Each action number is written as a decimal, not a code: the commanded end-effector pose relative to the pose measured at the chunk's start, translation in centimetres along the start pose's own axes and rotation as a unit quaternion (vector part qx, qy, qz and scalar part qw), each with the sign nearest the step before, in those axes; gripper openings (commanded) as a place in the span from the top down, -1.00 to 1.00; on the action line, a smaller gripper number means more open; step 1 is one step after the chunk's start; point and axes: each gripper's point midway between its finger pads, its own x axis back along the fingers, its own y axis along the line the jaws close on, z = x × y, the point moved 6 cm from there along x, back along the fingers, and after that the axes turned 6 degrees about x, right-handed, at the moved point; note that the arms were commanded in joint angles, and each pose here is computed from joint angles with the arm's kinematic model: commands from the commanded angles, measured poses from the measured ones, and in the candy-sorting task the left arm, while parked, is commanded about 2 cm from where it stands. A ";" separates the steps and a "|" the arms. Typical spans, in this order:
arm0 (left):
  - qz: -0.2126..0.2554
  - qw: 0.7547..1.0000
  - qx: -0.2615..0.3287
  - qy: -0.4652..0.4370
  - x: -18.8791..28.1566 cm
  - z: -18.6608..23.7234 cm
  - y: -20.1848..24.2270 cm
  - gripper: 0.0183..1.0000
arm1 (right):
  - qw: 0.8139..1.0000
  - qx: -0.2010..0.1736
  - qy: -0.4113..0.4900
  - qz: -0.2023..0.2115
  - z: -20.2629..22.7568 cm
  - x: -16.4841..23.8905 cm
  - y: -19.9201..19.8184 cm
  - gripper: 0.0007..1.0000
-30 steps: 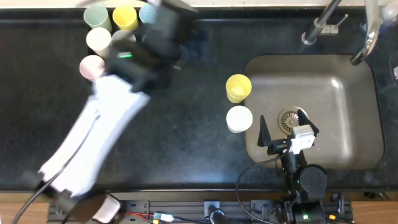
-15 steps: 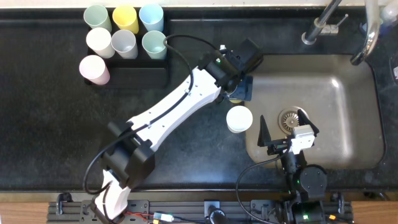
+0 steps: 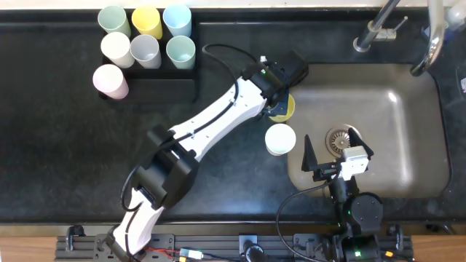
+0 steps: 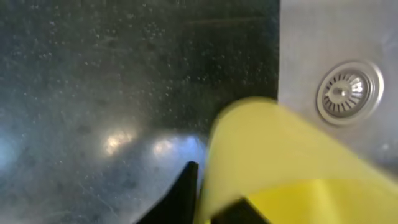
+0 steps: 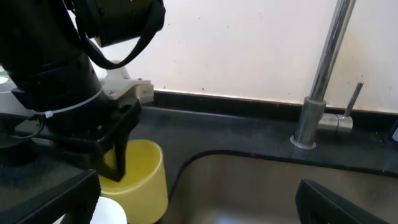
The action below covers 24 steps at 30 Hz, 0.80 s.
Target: Store Cups
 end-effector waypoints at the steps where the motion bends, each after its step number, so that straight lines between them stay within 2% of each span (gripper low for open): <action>1: 0.007 0.999 0.014 -0.043 2.6 -1.7 0.4 0.97 | 1.000 -0.002 -0.001 0.000 0.3 0.0 0.1 -1.00; 3: 0.017 0.997 0.031 -0.069 4.9 -2.8 1.1 0.97 | 1.000 -0.002 -0.001 0.000 0.3 0.0 0.1 -0.99; 6: 0.020 0.987 0.094 -0.127 9.3 -5.2 3.6 0.97 | 1.000 -0.002 -0.001 0.000 0.3 0.0 0.1 -0.99; 9: 0.002 0.957 0.220 -0.192 13.8 -7.5 8.4 0.96 | 1.000 -0.002 -0.001 0.000 0.3 0.0 0.1 -0.99; 13: -0.013 0.894 0.387 -0.227 17.7 -8.9 16.1 0.97 | 1.000 -0.002 -0.001 0.000 0.3 0.0 0.1 -0.99; 18: -0.035 0.778 0.596 -0.195 18.2 -7.0 24.6 0.96 | 1.000 -0.002 -0.001 0.000 0.3 0.0 0.1 -0.99; 21: -0.044 0.731 0.665 -0.147 16.0 -5.6 27.0 0.96 | 1.000 -0.002 -0.001 0.000 0.3 0.0 0.1 -0.99; 24: -0.060 0.711 0.691 -0.117 13.7 -4.6 28.1 0.96 | 1.000 -0.002 -0.001 0.000 0.3 0.0 0.1 -0.99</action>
